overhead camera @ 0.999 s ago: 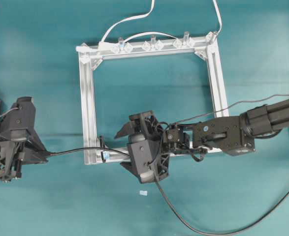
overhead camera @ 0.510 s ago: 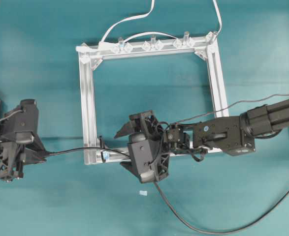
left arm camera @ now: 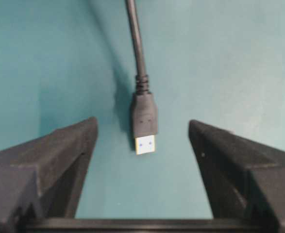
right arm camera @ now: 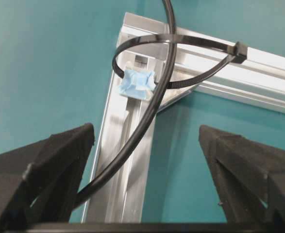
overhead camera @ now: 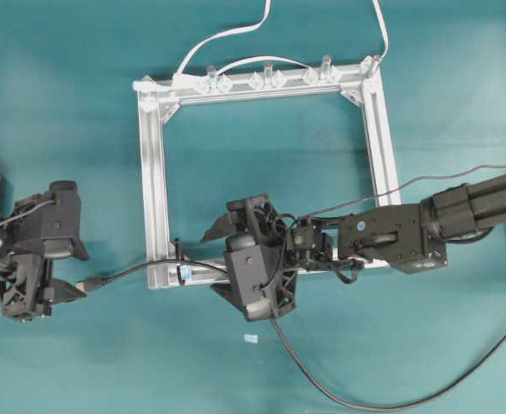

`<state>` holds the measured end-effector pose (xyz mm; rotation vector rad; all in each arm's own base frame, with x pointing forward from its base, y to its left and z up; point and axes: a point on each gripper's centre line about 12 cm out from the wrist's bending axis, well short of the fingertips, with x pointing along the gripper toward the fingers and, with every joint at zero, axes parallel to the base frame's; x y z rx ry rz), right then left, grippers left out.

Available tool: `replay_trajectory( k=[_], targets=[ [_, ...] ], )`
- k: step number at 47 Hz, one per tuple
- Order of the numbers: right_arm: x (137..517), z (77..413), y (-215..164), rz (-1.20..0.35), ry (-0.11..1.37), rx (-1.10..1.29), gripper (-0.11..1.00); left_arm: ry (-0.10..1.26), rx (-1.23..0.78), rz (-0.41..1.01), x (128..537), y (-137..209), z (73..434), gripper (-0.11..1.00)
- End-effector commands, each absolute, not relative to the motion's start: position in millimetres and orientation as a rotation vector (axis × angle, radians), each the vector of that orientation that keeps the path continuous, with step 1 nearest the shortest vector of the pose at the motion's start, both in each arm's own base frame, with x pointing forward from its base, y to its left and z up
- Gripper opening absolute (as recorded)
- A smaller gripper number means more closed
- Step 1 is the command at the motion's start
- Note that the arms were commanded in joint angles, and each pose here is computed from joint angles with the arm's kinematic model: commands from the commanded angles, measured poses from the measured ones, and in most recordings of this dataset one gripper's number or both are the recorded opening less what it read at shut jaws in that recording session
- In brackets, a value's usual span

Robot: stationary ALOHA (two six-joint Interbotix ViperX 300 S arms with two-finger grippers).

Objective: Insert the wire through the string loop located on the left side.
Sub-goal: 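Release the plug from the left gripper onto the table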

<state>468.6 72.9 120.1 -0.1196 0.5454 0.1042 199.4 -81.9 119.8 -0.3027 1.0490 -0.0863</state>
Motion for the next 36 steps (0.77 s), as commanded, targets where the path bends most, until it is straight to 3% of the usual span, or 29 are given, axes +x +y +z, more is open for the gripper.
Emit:
replay_trajectory(
  k=[1,36],
  targets=[
    [471.2,145.3,73.7,0.102,0.482,-0.117,0.96,1.014,-0.290,-0.110,205.8,-85.0,128.1,0.77],
    [449.3,174.9,42.0,0.026,0.406,-0.105,0.96,0.893,-0.207,-0.124,221.9,-66.9,154.9,0.77]
  ],
)
